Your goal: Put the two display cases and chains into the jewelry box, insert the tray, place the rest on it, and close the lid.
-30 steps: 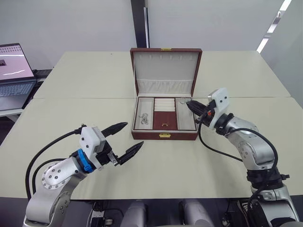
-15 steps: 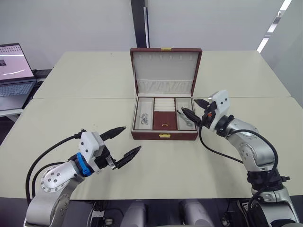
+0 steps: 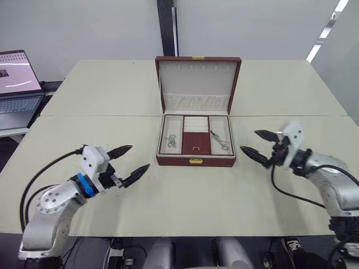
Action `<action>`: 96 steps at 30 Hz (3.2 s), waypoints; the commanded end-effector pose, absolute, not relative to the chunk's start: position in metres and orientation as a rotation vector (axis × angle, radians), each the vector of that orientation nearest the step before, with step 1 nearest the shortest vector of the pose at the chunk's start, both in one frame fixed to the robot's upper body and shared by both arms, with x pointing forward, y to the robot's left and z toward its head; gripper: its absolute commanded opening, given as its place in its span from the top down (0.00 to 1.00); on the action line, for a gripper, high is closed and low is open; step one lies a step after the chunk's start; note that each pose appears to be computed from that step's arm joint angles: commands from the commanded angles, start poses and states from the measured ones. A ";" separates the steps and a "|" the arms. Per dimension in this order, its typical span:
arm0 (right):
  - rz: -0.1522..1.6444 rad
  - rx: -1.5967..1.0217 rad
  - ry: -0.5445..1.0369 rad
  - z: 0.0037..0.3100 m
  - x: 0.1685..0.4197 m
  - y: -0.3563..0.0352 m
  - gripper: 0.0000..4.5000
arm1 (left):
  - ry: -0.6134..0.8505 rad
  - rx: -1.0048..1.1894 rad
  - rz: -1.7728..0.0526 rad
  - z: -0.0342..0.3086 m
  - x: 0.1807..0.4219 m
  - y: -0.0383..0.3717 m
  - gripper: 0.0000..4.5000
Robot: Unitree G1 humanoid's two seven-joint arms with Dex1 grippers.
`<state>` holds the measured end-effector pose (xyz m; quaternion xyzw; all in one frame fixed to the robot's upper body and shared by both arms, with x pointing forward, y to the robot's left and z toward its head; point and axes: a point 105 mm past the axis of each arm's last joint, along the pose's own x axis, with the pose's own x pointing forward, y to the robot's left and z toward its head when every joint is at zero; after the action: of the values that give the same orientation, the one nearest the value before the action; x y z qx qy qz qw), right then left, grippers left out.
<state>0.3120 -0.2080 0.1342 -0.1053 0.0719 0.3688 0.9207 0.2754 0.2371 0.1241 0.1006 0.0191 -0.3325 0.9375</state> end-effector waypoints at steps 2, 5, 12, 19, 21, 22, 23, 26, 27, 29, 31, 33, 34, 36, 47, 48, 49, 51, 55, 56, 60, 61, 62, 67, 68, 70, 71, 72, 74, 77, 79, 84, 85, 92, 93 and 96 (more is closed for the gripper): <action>0.732 -0.247 0.103 0.147 0.310 -0.236 0.00 | 0.032 0.250 -0.558 0.129 0.285 0.279 0.00; 0.657 -0.253 0.122 0.142 0.312 -0.261 0.00 | 0.052 0.254 -0.488 0.124 0.288 0.298 0.00; 0.600 -0.255 0.118 0.132 0.318 -0.268 0.00 | 0.042 0.239 -0.390 0.125 0.302 0.310 0.00; 0.592 -0.257 0.061 0.136 0.339 -0.243 0.04 | 0.050 0.233 -0.369 0.122 0.332 0.292 0.04; 0.623 -0.251 0.070 0.131 0.345 -0.228 0.14 | 0.049 0.219 -0.387 0.120 0.342 0.279 0.14; 0.637 -0.254 0.075 0.128 0.347 -0.221 0.22 | 0.053 0.212 -0.399 0.119 0.347 0.272 0.21; 0.651 -0.260 0.077 0.126 0.350 -0.215 0.28 | 0.062 0.210 -0.418 0.115 0.350 0.265 0.26; 0.670 -0.269 0.081 0.122 0.358 -0.201 0.49 | 0.087 0.216 -0.478 0.105 0.357 0.244 0.48; 0.678 -0.272 0.084 0.120 0.361 -0.195 0.56 | 0.092 0.215 -0.499 0.103 0.360 0.237 0.55; 0.695 -0.282 0.091 0.117 0.366 -0.185 0.67 | 0.094 0.210 -0.534 0.101 0.365 0.225 0.69; 0.703 -0.283 0.090 0.116 0.370 -0.177 0.78 | 0.094 0.207 -0.559 0.100 0.370 0.216 0.82; 0.719 -0.272 0.079 0.117 0.373 -0.169 0.89 | 0.085 0.198 -0.587 0.102 0.374 0.205 0.96; 0.724 -0.267 0.075 0.118 0.375 -0.165 0.95 | 0.082 0.195 -0.600 0.103 0.375 0.200 1.00; 0.738 -0.263 0.072 0.118 0.377 -0.159 1.00 | 0.078 0.191 -0.616 0.104 0.375 0.194 1.00; 0.867 -0.189 0.071 0.120 0.359 -0.134 1.00 | 0.113 0.165 -0.818 0.097 0.345 0.168 1.00; 0.886 -0.180 0.079 0.119 0.355 -0.132 1.00 | 0.116 0.161 -0.840 0.097 0.341 0.166 1.00; 0.907 -0.173 0.088 0.117 0.350 -0.130 1.00 | 0.122 0.159 -0.857 0.097 0.338 0.163 1.00; 0.945 -0.161 0.110 0.114 0.341 -0.126 1.00 | 0.135 0.162 -0.890 0.097 0.332 0.159 1.00; 0.990 -0.136 0.138 0.111 0.325 -0.121 1.00 | 0.153 0.158 -0.927 0.098 0.322 0.155 1.00; 0.999 -0.131 0.144 0.111 0.322 -0.120 1.00 | 0.159 0.154 -0.938 0.098 0.319 0.154 1.00; 1.023 -0.114 0.173 0.107 0.306 -0.116 1.00 | 0.192 0.146 -0.991 0.097 0.303 0.149 1.00; 1.027 -0.107 0.182 0.105 0.301 -0.116 1.00 | 0.208 0.142 -1.007 0.096 0.298 0.148 1.00; 1.030 -0.098 0.191 0.104 0.297 -0.116 1.00 | 0.221 0.140 -1.021 0.095 0.292 0.148 1.00; 1.030 -0.078 0.220 0.098 0.281 -0.115 1.00 | 0.292 0.129 -1.054 0.084 0.268 0.153 1.00; 1.030 -0.077 0.223 0.098 0.279 -0.115 1.00 | 0.294 0.129 -1.050 0.083 0.266 0.154 1.00; 1.024 -0.072 0.235 0.095 0.275 -0.116 1.00 | 0.300 0.135 -1.030 0.080 0.268 0.160 1.00; 1.020 -0.071 0.239 0.094 0.274 -0.117 1.00 | 0.299 0.135 -1.020 0.079 0.270 0.162 1.00; 1.017 -0.069 0.243 0.093 0.274 -0.118 1.00 | 0.295 0.136 -1.008 0.079 0.272 0.164 1.00; 1.012 -0.070 0.245 0.092 0.274 -0.119 1.00 | 0.284 0.138 -0.993 0.079 0.275 0.167 1.00; 1.009 -0.070 0.244 0.093 0.275 -0.120 1.00 | 0.269 0.148 -0.982 0.078 0.279 0.168 1.00; 1.006 -0.076 0.243 0.094 0.276 -0.121 1.00 | 0.265 0.149 -0.982 0.076 0.281 0.169 1.00; 0.968 -0.098 0.233 0.094 0.281 -0.128 1.00 | 0.253 0.150 -0.965 0.073 0.283 0.178 1.00; 0.940 -0.106 0.224 0.095 0.285 -0.133 1.00 | 0.228 0.142 -0.948 0.076 0.284 0.182 1.00; 0.867 -0.113 0.184 0.109 0.298 -0.158 1.00 | 0.070 0.147 -0.864 0.101 0.272 0.211 1.00; 0.857 -0.119 0.177 0.112 0.301 -0.162 1.00 | 0.038 0.149 -0.839 0.108 0.269 0.216 1.00; 0.828 -0.140 0.151 0.120 0.310 -0.172 1.00 | -0.011 0.156 -0.796 0.120 0.261 0.223 1.00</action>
<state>0.3056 -0.1674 0.1042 -0.0619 0.1060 0.4028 0.9070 0.2646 0.2216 0.1001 0.0558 0.0333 -0.3906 0.9183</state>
